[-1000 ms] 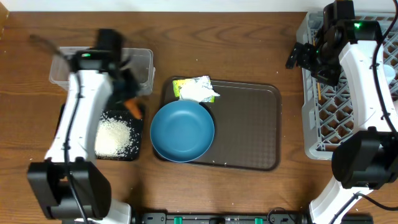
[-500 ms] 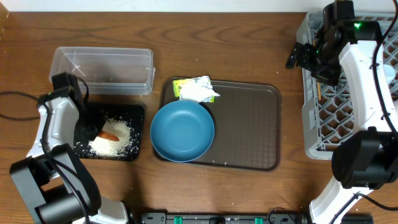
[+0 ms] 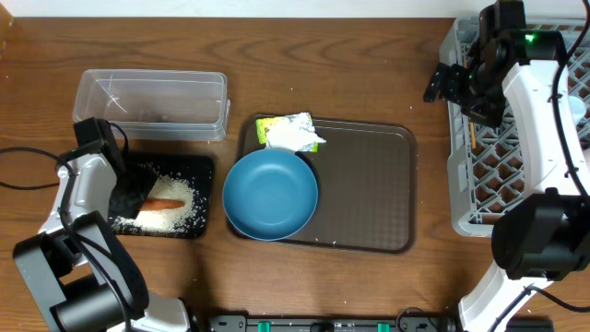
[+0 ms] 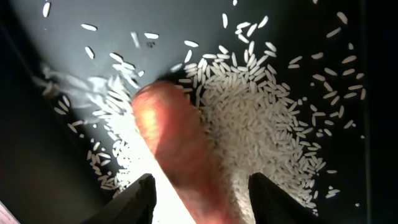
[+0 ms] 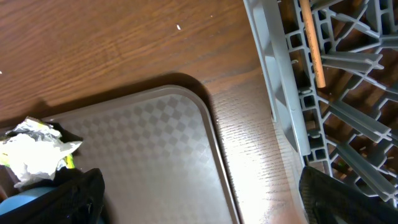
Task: Sort waste into correct bins and load items into the dishwasher rack
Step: 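Carry the carrot left and drop it onto the black tray, then reach the left gripper to the snack wrapper and grasp it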
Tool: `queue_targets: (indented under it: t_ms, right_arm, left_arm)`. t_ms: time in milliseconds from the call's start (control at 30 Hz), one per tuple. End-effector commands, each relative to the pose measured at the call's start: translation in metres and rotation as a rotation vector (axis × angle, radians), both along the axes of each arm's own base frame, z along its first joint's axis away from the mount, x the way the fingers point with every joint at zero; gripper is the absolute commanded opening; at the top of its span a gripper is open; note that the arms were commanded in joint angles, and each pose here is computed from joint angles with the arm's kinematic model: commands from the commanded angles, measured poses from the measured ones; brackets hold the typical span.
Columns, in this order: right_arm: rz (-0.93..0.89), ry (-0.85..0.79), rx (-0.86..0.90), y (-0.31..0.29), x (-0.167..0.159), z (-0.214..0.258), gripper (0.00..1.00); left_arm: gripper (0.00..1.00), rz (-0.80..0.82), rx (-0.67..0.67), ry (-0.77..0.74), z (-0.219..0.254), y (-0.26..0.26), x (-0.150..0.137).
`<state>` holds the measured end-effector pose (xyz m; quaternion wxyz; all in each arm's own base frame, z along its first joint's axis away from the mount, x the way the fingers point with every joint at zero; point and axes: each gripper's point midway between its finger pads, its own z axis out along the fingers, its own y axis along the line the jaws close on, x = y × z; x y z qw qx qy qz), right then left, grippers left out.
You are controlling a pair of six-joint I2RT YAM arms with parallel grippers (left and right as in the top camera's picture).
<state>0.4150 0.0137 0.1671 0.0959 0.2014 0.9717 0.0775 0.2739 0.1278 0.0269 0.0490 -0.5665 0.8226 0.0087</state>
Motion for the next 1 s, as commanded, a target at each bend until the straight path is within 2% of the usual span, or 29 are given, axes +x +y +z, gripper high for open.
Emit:
queue_targets:
  t_ms: [0, 133, 333, 500, 567, 633, 800, 967]
  right_arm:
    - [0.001, -0.016, -0.003, 0.0, 0.0, 0.006, 0.99]
    - [0.001, -0.016, -0.003, 0.0, 0.0, 0.006, 0.99]
    - [0.001, -0.016, -0.003, 0.0, 0.0, 0.006, 0.99]
    - [0.001, -0.016, -0.003, 0.0, 0.0, 0.006, 0.99]
    - [0.001, -0.016, -0.003, 0.0, 0.0, 0.006, 0.99]
    - [0.001, -0.016, -0.003, 0.0, 0.0, 0.006, 0.99]
    - [0.001, -0.016, -0.003, 0.0, 0.0, 0.006, 0.99]
    - [0.001, -0.016, -0.003, 0.0, 0.0, 0.006, 0.99]
  left_arm:
    - [0.52, -0.02, 0.013, -0.003, 0.003, 0.002, 0.0]
    - [0.48, -0.086, -0.014, -0.025, 0.01, -0.003, 0.004]
    - [0.46, -0.172, -0.058, -0.173, 0.056, -0.018, 0.022]
    - [0.59, -0.414, -0.098, -0.385, 0.107, -0.058, 0.038]
    - [0.75, -0.524, -0.096, -0.448, 0.126, -0.079, 0.04]
    - [0.83, -0.647, -0.078, -0.506, 0.144, -0.103, 0.041]
    - [0.86, -0.92, -0.065, -0.582, 0.187, -0.17, 0.041]
    - [0.87, -1.115, -0.006, -0.475, 0.213, -0.216, 0.043]
